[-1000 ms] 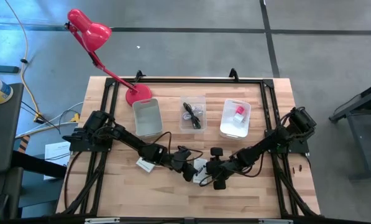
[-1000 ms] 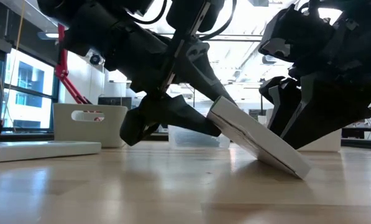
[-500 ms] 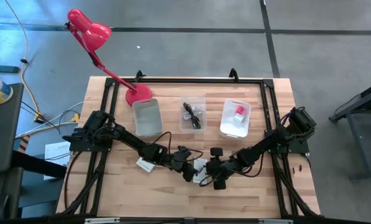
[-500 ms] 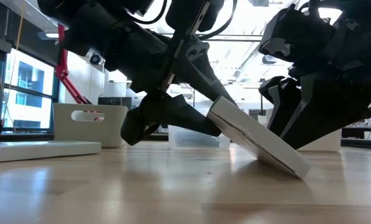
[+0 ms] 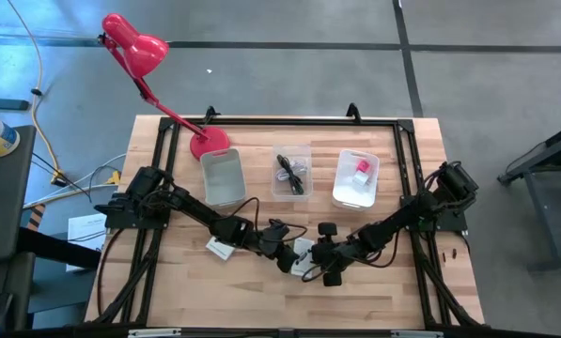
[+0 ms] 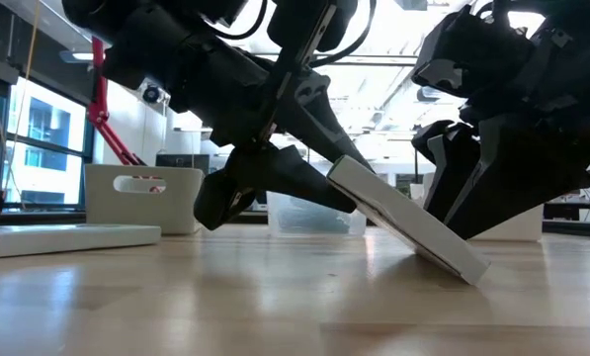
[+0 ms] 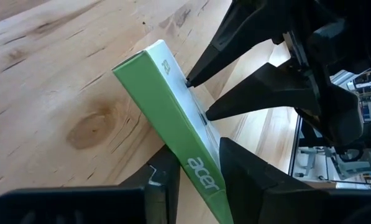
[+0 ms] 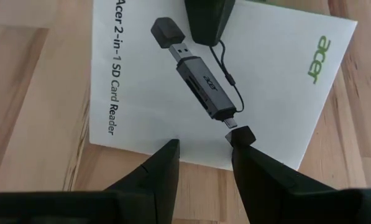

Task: Pick and place items into bin
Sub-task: Put the right white card reader box into the gray bin

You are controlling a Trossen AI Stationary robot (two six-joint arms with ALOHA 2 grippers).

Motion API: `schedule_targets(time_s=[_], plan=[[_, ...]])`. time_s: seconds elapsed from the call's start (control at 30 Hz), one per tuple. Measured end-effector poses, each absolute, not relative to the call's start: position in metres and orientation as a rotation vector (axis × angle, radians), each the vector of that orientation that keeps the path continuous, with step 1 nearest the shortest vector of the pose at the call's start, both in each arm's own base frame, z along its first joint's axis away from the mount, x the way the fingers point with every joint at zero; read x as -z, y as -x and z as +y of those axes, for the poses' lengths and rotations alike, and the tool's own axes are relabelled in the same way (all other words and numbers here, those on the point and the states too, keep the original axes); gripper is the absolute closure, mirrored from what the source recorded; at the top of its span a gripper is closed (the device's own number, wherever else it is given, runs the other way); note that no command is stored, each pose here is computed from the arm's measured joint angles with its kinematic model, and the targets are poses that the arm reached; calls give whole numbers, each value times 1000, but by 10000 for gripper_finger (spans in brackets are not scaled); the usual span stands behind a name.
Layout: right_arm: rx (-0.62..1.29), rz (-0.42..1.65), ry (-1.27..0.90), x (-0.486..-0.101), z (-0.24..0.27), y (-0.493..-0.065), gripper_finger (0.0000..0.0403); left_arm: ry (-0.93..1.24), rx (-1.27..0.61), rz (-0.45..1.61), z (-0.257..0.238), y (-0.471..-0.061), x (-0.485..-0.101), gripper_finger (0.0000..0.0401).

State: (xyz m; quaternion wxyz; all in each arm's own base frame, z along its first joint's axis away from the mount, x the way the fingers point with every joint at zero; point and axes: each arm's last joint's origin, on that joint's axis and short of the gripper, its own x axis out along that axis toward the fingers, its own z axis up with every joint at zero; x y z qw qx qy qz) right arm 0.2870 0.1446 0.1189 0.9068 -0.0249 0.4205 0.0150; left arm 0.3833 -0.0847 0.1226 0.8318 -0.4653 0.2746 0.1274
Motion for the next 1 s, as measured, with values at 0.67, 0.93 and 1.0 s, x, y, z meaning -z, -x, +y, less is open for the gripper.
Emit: schedule_targets(time_s=[0.67, 0.93, 1.0], plan=[[-40, 866, 67, -119, 145, -287, 261, 975, -265, 588, -85, -383, -122, 323], [-40, 866, 67, -119, 145, -287, 261, 966, -252, 596, -85, -383, -122, 327], [-40, 865, 66, -119, 145, -287, 261, 962, -250, 596, -85, -383, -122, 327]])
